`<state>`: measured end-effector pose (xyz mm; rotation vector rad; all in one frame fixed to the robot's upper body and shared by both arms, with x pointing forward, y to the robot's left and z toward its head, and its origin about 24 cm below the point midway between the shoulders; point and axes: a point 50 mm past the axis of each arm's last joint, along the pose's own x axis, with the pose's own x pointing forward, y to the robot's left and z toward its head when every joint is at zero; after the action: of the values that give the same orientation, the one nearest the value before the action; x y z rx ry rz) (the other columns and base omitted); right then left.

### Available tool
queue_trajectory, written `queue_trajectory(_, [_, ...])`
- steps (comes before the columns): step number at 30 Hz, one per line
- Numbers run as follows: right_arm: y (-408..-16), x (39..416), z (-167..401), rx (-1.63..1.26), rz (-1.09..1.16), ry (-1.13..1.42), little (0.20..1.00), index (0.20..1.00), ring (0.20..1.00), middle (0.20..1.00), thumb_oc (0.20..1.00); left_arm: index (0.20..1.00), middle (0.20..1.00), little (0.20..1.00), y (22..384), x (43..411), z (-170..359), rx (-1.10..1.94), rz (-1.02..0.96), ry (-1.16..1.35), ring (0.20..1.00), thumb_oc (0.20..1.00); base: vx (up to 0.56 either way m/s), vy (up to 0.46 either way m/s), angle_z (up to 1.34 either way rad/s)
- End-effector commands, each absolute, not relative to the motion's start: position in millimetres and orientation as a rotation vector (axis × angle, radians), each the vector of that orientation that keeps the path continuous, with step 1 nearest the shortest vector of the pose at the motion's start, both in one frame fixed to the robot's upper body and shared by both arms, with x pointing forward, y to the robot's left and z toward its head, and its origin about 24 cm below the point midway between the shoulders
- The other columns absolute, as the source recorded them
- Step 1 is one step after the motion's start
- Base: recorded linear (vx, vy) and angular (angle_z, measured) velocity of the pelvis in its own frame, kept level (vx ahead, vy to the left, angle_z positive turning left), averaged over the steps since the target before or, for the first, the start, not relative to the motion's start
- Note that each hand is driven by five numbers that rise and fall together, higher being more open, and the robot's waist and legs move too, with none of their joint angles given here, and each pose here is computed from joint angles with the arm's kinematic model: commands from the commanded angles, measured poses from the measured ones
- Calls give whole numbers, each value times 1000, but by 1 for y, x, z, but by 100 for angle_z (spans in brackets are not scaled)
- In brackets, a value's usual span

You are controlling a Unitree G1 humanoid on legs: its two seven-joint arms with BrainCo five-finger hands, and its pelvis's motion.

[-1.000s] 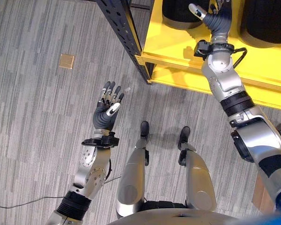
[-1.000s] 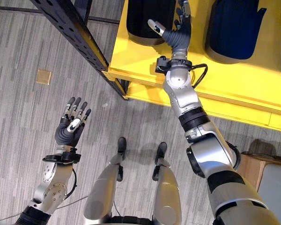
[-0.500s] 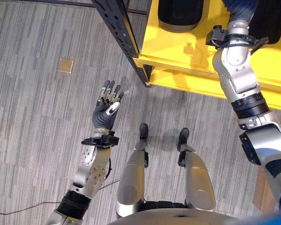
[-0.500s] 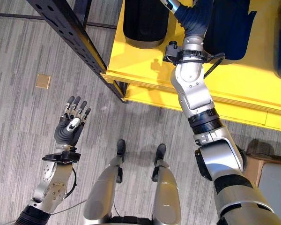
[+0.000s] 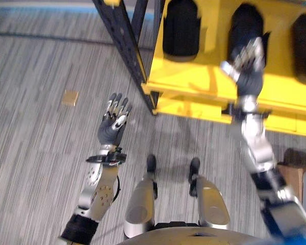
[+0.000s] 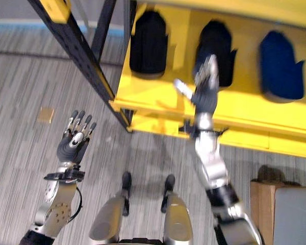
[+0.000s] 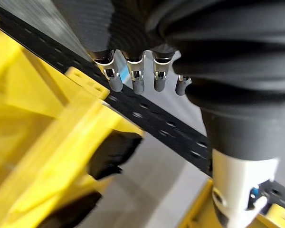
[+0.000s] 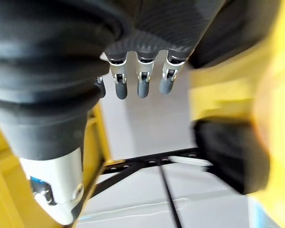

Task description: Move parts from the plastic box to the shelf.

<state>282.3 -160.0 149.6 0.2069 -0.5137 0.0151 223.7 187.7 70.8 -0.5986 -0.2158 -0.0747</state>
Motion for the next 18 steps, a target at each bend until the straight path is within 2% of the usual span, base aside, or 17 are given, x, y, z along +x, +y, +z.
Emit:
queue_trajectory(1, [-173, 274, 152, 225, 73, -563, 1000, 1000, 1000, 1000, 1000, 1000, 1000, 1000, 201, 212, 67, -535, -82, -227, 1000, 1000, 79, 12, 1])
queue_trajectory(9, [-197, 241, 113, 113, 75, -402, 1000, 1000, 1000, 1000, 1000, 1000, 1000, 1000, 218, 192, 41, -511, 29, -145, 1000, 1000, 20, 11, -17])
queue_trajectory(18, [-215, 222, 66, 83, 15, -180, 1000, 1000, 1000, 1000, 1000, 1000, 1000, 1000, 221, 181, 22, -487, 66, -71, 1000, 1000, -8, -12, -12])
